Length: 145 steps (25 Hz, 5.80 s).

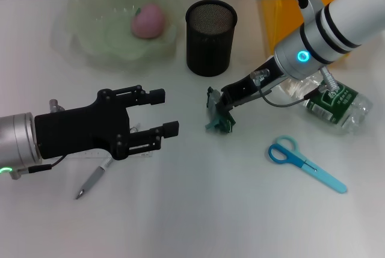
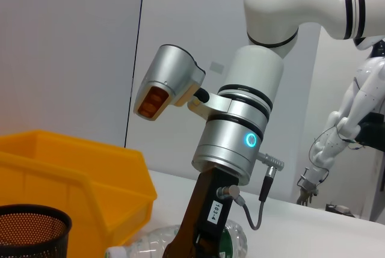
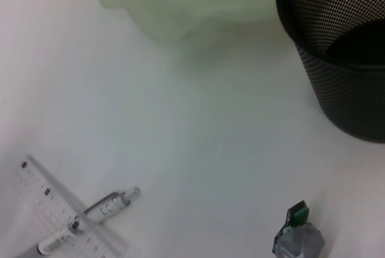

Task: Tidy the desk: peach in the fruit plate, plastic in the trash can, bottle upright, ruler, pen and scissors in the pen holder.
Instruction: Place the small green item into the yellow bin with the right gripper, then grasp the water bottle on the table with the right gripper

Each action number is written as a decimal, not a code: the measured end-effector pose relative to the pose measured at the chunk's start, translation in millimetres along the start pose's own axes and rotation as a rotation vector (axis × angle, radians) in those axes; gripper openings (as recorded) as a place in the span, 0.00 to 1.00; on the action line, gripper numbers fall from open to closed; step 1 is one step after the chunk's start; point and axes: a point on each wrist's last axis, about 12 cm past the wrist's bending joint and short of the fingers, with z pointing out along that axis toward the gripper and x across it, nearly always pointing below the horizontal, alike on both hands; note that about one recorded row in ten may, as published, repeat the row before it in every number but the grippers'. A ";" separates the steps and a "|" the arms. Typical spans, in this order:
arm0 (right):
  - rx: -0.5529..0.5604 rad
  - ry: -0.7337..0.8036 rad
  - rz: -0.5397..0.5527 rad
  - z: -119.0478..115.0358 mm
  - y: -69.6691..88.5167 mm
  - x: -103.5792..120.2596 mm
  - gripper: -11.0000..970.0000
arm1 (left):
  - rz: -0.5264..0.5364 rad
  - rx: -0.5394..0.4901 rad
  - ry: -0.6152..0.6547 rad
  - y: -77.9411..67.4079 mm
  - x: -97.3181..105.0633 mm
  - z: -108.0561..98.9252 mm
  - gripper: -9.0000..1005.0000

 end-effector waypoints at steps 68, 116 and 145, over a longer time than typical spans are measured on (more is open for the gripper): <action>0.070 -1.071 0.043 -115.2 -125.5 110.3 0.48 | -0.041 -0.042 -0.173 10.2 -11.1 18.1 0.66; 0.299 0.057 -0.194 -167.1 -40.9 41.2 0.81 | -0.040 0.000 -0.195 2.0 -10.1 14.7 0.66; 0.401 0.112 -0.317 -88.7 -46.1 27.0 0.81 | -0.063 -0.011 -0.197 -0.8 -4.2 12.9 0.66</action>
